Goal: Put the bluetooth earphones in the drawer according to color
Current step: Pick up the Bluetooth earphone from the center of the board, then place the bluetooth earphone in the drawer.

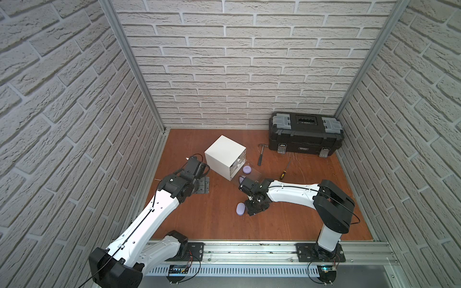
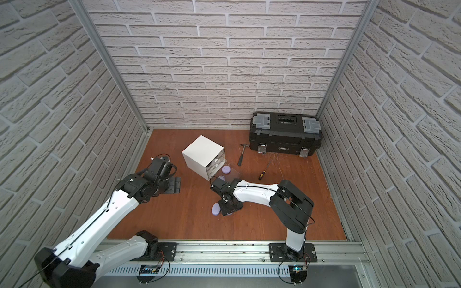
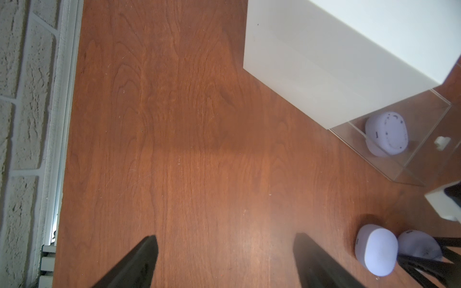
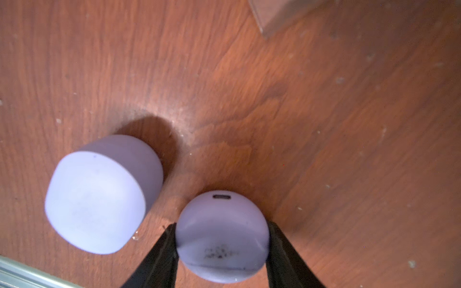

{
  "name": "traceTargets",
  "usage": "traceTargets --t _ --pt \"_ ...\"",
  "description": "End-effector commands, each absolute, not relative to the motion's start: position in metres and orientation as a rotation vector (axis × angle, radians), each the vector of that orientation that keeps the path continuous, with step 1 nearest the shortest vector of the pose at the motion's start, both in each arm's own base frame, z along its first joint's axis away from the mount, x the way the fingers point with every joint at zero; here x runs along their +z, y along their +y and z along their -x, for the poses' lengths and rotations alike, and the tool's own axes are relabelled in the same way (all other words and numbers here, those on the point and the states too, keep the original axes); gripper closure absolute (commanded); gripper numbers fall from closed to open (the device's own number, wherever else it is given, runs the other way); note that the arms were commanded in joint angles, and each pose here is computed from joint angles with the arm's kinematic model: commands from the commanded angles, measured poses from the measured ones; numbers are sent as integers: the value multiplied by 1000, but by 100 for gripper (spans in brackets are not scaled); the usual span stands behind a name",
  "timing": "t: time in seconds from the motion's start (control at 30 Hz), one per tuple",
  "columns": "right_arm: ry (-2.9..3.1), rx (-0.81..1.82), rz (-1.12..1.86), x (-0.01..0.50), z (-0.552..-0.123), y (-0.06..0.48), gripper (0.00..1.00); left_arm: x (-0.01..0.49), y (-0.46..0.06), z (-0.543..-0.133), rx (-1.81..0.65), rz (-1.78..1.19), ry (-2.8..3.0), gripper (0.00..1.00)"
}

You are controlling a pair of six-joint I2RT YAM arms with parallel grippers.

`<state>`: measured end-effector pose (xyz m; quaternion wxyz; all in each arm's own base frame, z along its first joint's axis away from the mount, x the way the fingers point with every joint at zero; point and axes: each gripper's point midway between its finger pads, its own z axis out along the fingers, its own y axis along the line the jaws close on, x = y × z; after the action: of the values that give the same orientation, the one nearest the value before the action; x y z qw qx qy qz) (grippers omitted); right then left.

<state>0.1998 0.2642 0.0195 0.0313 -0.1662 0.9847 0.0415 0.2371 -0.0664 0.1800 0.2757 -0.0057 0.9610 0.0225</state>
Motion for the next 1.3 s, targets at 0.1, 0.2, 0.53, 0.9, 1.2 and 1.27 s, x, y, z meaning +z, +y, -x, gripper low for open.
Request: traceTargets --t 0.1,0.2,0.53,0.9,1.2,1.27 --pt "2866 186 497 78 -227 268 55 179 -67 -240 47 20 2574 10" --pt "2796 221 444 105 -254 265 56 179 -67 -240 43 22 2574 10" --pt "2682 269 265 140 -355 247 56 179 -67 -237 34 30 2581 11" --pt "2676 314 201 109 -404 248 57 179 -69 -238 37 29 2589 11" --pt "2746 288 183 73 -415 244 57 177 -69 -239 39 27 2595 11" --pt "2760 286 176 66 -416 243 57 176 -69 -238 39 27 2597 11"
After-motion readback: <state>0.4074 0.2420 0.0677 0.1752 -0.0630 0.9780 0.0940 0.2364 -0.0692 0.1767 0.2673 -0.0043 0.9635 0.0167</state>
